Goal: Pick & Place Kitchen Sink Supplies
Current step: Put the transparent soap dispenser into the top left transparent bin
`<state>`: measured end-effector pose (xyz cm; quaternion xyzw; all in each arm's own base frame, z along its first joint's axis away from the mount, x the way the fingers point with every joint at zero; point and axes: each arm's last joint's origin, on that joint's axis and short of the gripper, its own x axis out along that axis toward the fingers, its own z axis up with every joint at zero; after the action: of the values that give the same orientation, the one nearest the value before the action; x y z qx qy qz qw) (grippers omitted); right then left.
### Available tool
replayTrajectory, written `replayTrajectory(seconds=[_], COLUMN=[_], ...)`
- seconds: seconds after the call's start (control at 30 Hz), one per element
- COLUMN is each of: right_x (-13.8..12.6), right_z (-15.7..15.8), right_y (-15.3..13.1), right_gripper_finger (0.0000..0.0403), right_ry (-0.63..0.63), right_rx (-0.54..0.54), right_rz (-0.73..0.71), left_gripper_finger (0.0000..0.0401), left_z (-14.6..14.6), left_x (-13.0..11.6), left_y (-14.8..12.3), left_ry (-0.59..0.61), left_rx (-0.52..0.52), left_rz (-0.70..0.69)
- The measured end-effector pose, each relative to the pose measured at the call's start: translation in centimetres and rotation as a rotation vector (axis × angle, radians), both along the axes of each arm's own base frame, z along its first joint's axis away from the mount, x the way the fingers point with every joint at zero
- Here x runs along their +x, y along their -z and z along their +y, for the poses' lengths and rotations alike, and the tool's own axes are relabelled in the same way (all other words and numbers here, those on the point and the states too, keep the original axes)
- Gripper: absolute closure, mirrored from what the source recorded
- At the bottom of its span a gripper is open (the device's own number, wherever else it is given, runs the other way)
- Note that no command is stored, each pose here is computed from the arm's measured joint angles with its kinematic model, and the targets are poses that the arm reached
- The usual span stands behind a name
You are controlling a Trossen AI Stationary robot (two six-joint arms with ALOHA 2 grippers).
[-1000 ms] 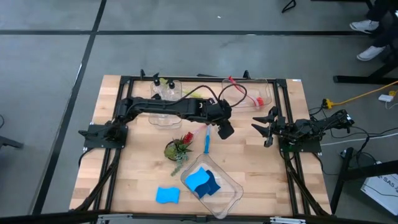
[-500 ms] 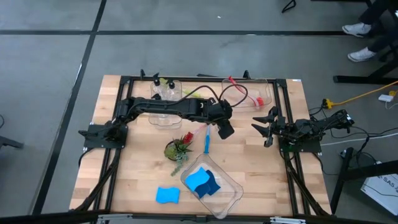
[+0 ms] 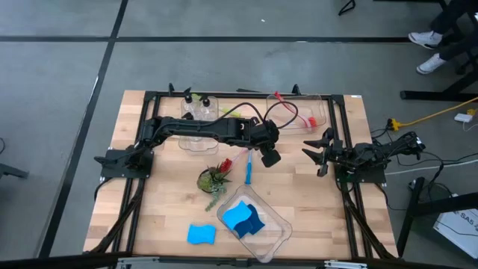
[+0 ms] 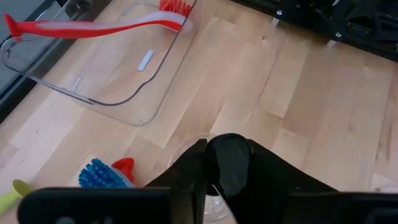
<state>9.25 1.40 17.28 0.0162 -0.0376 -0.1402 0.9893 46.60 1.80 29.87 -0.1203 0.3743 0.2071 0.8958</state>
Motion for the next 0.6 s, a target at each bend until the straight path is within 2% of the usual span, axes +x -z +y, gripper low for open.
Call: replayTrajectory(seconds=[0.33, 0.6], right_x=[0.0, 0.0], right_z=[0.0, 0.0], right_y=[0.0, 0.0], right_gripper_finger=[0.0254, 0.0253], right_ry=[0.0, 0.0], right_rx=[0.0, 0.003], right_rz=[0.0, -0.001], left_gripper_finger=[0.0321, 0.0321], left_z=[-0.1, -0.2], left_x=[-0.7, -2.9], left_y=[-0.7, -4.9], left_ry=[0.022, 0.027], left_rx=[-0.025, -0.013], left_rz=[0.015, -0.079])
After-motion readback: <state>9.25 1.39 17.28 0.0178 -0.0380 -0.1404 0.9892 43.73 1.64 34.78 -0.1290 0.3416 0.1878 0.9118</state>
